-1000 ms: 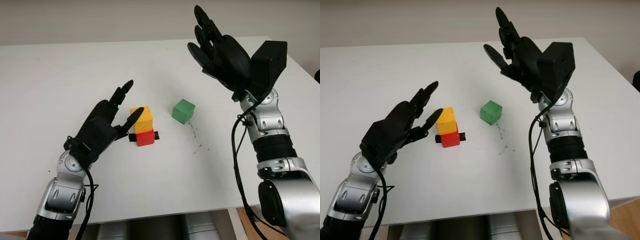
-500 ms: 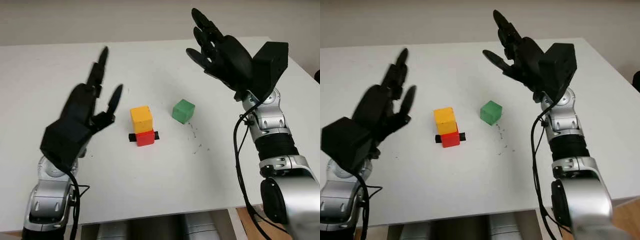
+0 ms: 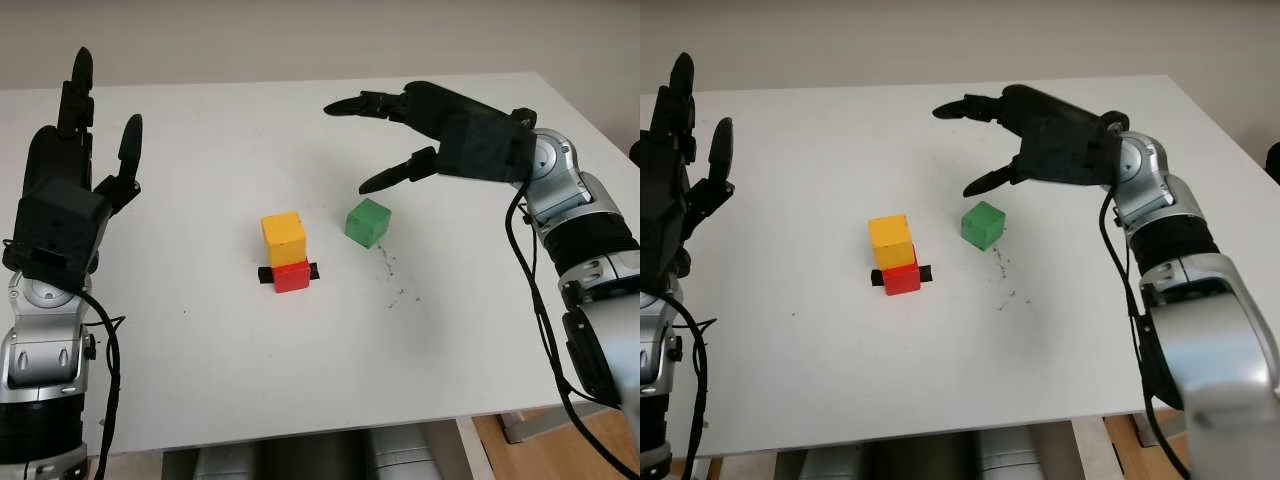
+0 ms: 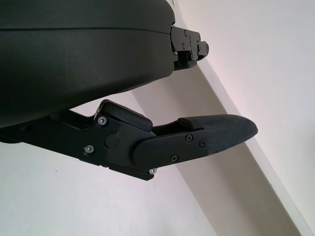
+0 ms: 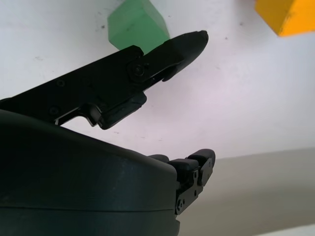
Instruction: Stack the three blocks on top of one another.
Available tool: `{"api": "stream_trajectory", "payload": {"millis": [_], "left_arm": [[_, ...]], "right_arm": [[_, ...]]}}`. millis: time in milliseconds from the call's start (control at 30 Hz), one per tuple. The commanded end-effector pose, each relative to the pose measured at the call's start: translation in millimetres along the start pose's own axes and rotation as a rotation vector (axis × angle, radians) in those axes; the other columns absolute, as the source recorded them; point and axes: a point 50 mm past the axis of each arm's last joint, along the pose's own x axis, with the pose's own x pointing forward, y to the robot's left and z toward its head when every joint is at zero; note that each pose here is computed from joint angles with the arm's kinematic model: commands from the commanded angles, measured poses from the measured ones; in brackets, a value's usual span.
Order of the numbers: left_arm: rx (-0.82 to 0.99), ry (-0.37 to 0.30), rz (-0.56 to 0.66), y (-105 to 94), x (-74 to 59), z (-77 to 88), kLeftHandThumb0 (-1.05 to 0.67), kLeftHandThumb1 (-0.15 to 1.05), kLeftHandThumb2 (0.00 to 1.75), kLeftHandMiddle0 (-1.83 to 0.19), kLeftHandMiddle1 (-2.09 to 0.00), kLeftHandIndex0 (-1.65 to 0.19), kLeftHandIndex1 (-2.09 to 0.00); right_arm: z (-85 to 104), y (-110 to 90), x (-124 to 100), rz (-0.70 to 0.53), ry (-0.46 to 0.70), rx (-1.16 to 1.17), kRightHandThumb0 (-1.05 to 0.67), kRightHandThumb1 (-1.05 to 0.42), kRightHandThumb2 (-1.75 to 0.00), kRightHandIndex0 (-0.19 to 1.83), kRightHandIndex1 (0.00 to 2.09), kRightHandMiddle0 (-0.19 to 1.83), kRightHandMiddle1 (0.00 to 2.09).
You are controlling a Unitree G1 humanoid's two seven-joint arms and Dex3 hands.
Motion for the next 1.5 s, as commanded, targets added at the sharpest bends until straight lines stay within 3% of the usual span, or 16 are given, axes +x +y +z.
{"api": "stream_trajectory", "payload": {"millis": [0, 133, 633, 1467], "left_arm": [[0.0, -0.016, 0.032, 4.2, 6.2, 1.8, -0.72, 1.05, 0.63, 0.04, -0.06, 0.0, -0.07], [-0.009, -0.002, 0.034, 0.2, 5.6, -3.8, -0.74, 1.05, 0.62, 0.04, -0.05, 0.0, -0.06], [-0.017, 0.021, 0.031, -6.3, 8.1, -9.8, -0.72, 1.05, 0.58, 0.05, -0.06, 0.0, -0.06], [-0.033, 0.034, -0.019, -13.3, 3.6, -10.2, -0.7, 1.05, 0.53, 0.04, -0.05, -0.01, -0.06]], "right_arm": [[1.3, -13, -1, 0.012, 0.014, -0.088, -0.59, -0.8, -0.05, 0.19, 0.14, 0.3, 0.24], [2.0, -9, 4, 0.085, 0.062, -0.253, -0.56, -0.82, -0.05, 0.15, 0.1, 0.3, 0.21], [5.2, -2, 9, 0.153, 0.032, -0.574, -0.5, -0.81, -0.06, 0.14, 0.06, 0.41, 0.14], [-5.5, 32, 6, 0.153, 0.012, -0.41, -0.45, -0.81, -0.05, 0.15, 0.05, 0.53, 0.1]]}}
